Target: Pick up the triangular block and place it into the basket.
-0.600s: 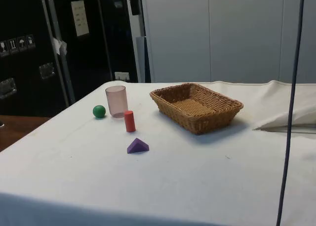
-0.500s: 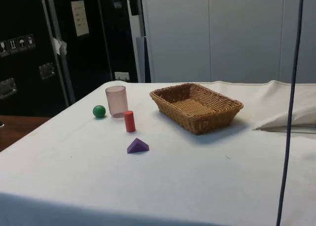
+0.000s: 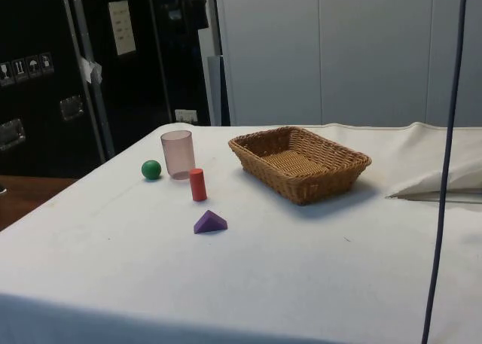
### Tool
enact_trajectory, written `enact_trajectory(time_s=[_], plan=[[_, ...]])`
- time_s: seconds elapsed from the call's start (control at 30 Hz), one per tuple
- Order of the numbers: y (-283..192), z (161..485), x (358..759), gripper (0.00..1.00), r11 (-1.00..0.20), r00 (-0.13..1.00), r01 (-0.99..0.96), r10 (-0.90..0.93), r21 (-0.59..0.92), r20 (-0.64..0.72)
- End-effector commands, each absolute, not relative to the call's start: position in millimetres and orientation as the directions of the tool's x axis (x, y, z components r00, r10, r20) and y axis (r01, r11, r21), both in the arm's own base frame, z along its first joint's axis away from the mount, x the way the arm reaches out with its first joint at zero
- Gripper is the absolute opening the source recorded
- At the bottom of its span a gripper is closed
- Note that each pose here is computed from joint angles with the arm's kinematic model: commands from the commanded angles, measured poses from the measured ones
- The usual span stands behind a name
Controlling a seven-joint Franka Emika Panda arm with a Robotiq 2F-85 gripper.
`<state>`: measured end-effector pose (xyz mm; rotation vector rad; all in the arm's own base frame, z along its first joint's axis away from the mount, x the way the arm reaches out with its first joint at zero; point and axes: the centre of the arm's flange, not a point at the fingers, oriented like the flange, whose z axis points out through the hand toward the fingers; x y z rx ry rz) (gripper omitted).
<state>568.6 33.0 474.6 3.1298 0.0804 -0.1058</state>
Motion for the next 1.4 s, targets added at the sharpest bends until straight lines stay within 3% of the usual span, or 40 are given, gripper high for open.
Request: enact_trajectory(time_s=[0.0, 1.37], plan=[[36, 474, 568, 1.0, -0.998, 0.996, 0.055, 0.054, 0.011, -0.065], [75, 387, 515, 1.0, -0.987, 0.983, 0.156, 0.158, 0.026, 0.099]])
